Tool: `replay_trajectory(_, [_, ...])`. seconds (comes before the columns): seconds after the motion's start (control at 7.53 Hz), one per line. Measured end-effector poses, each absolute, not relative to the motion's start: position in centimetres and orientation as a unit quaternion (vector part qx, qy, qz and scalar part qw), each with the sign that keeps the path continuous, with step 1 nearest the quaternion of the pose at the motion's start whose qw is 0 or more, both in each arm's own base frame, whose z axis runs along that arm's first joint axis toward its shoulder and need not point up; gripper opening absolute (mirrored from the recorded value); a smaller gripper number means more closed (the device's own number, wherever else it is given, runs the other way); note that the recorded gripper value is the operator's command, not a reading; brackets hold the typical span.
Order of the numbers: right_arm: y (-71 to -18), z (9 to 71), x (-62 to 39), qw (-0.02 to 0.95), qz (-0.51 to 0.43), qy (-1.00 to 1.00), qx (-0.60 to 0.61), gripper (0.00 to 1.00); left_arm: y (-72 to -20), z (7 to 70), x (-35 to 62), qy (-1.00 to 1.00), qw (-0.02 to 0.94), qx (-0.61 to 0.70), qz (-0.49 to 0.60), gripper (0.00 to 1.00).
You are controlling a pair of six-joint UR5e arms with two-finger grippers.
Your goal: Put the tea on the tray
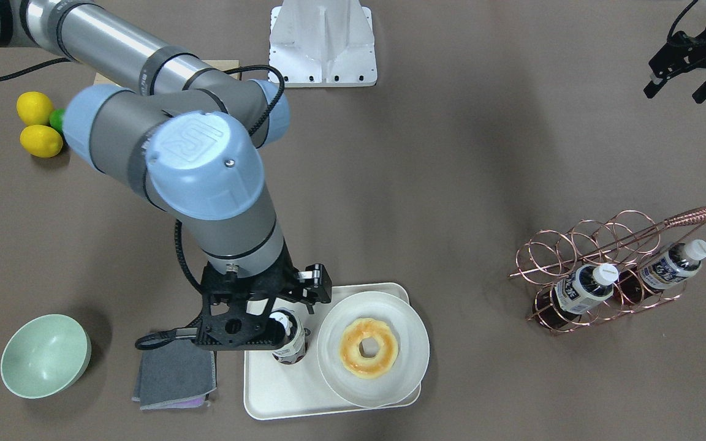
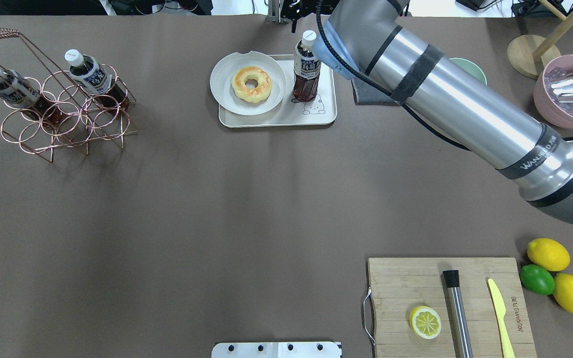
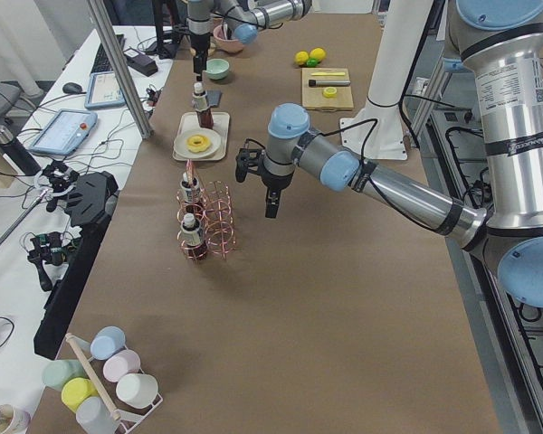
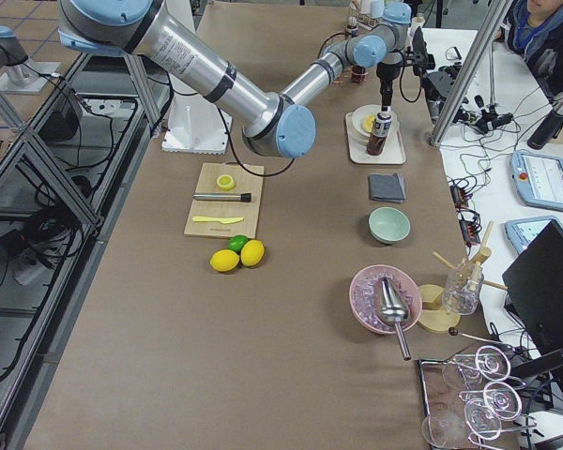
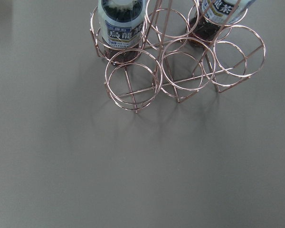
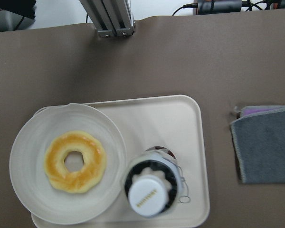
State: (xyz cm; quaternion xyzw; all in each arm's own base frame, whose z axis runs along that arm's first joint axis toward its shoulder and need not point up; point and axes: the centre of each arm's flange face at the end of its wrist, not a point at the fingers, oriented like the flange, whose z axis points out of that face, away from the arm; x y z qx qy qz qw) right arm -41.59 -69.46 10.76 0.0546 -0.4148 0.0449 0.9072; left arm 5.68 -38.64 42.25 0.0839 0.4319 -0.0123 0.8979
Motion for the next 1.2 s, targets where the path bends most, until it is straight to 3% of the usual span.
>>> replay_trajectory(0.4, [-66.1, 16.0, -29.0, 0.912, -0.006, -0.405, 0.064, 1.00, -39.2, 43.7, 2.4, 0.424, 0.899, 0.103, -0.017, 0.96])
replay_trajectory(1.2, [-56.8, 43.9, -4.8, 0.916, -0.135, -0.372, 0.059, 1.00, -40.9, 52.8, -5.3, 0.389, 0.918, 0.079, 0.028, 0.96])
